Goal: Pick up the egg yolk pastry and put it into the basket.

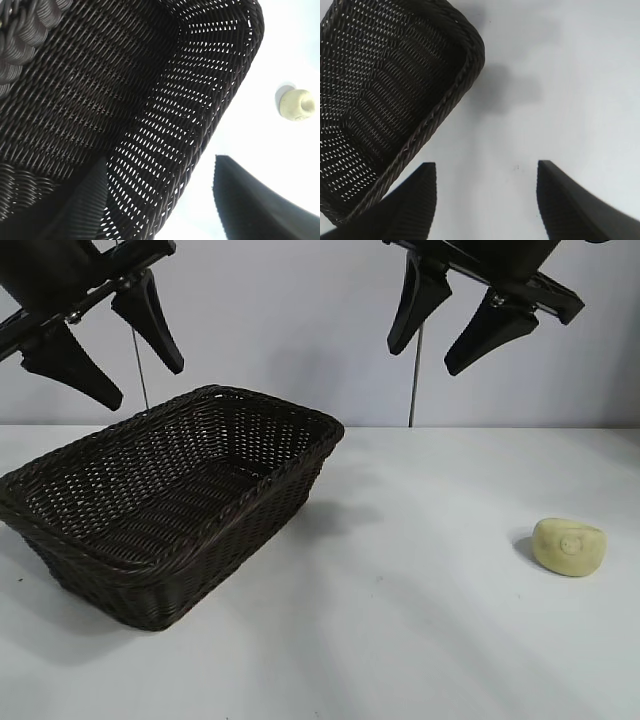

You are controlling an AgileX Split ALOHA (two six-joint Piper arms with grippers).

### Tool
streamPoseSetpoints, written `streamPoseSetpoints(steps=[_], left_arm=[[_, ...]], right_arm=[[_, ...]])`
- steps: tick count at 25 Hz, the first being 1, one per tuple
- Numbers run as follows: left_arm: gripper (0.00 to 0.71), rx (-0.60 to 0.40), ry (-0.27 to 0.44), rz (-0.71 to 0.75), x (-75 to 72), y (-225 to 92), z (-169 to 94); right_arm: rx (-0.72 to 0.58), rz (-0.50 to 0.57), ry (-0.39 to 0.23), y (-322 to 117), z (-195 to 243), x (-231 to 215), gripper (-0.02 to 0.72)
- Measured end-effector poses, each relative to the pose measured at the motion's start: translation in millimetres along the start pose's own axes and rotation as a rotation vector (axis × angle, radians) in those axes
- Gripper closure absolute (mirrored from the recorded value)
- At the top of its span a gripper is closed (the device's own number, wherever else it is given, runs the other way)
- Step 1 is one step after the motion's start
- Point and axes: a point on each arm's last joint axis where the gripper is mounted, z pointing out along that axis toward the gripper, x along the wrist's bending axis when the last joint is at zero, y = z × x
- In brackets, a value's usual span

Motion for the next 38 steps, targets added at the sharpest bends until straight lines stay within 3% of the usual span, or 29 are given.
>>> streamPoseSetpoints(steps=[33, 38], left_arm=[[0.258, -0.022, -0.001, 0.0, -0.1, 2.0, 0.0], [0.258, 0.021, -0.001, 0.0, -1.3, -3.2, -3.5]], right_arm=[[0.008, -0.002, -0.003, -0.7, 0.0, -0.3, 0.272], [0.008, -0.005, -0.007, -0.7, 0.0, -0.6, 0.272]])
